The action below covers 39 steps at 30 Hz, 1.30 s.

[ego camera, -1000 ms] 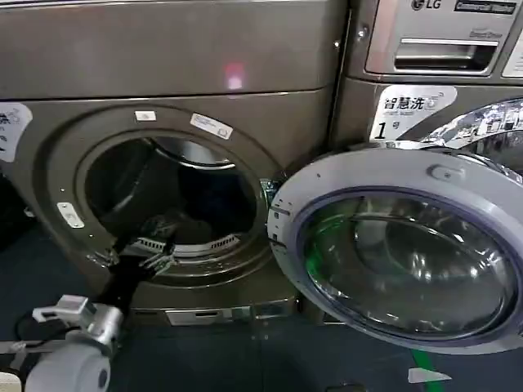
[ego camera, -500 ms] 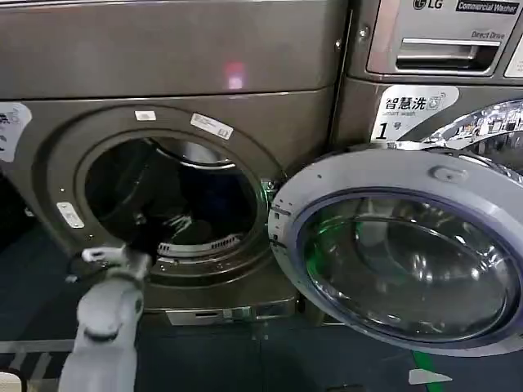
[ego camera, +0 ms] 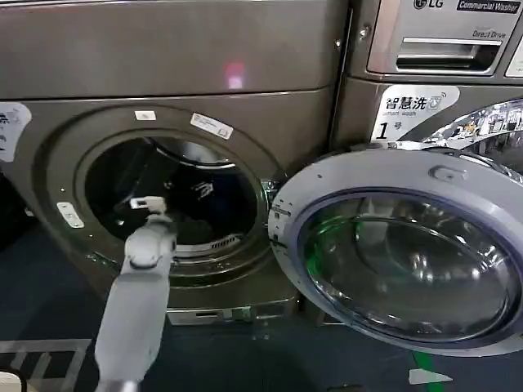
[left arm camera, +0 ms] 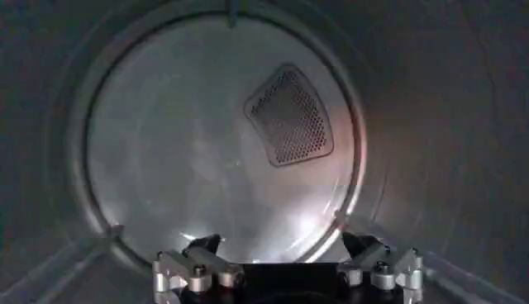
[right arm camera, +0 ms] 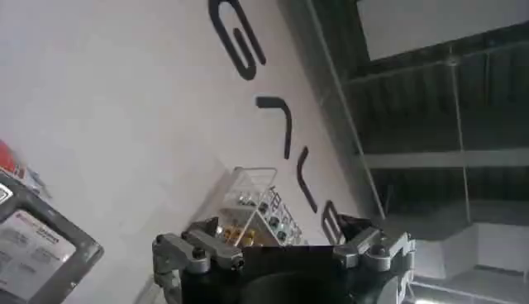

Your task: Grasp the clothes from the dryer.

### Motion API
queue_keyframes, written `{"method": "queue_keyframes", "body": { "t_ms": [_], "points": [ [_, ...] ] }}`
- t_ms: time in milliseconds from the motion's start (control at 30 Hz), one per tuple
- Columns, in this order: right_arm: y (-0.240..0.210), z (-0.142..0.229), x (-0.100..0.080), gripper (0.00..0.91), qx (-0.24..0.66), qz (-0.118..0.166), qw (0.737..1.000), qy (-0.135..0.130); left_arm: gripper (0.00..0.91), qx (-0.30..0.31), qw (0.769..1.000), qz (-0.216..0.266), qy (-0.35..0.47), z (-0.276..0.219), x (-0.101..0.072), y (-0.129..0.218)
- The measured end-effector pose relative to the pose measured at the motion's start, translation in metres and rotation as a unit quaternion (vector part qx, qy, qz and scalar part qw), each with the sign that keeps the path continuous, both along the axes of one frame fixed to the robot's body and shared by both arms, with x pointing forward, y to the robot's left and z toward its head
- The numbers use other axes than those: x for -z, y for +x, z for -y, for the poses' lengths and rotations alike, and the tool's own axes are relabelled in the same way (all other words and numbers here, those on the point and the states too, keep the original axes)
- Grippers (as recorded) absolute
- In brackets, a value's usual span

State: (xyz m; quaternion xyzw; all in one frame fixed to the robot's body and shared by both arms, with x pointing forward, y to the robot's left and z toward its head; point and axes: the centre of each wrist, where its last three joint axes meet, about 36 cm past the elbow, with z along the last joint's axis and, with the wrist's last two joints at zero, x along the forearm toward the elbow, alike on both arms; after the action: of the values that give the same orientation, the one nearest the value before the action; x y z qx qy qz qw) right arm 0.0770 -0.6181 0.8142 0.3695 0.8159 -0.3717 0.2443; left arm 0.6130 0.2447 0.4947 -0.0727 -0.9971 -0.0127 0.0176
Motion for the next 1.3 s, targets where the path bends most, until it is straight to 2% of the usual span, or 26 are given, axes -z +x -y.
{"method": "queue_keyframes", "body": {
  "t_ms": [200,433,767,967,1300],
  "points": [
    [0.001,0.004,-0.005,0.907,0.001,0.005,1.000,-0.002,0.907,-0.003,0.999,-0.027,0.026,0.005,-0.004,0.039],
    [0.002,0.009,-0.007,0.907,0.001,0.011,1.000,0.001,0.907,0.004,0.993,-0.088,0.081,0.003,-0.007,0.074],
    [0.007,0.014,-0.006,0.907,-0.003,0.013,1.000,0.005,0.907,0.070,0.969,-0.166,0.170,-0.002,-0.028,0.114],
    [0.007,0.017,-0.005,0.907,-0.003,0.014,1.000,0.006,0.907,0.137,0.940,-0.196,0.242,-0.010,-0.038,0.132],
    [0.010,0.019,-0.003,0.907,-0.002,0.012,1.000,0.003,0.907,0.265,0.864,-0.221,0.366,-0.025,-0.048,0.151]
  ]
}}
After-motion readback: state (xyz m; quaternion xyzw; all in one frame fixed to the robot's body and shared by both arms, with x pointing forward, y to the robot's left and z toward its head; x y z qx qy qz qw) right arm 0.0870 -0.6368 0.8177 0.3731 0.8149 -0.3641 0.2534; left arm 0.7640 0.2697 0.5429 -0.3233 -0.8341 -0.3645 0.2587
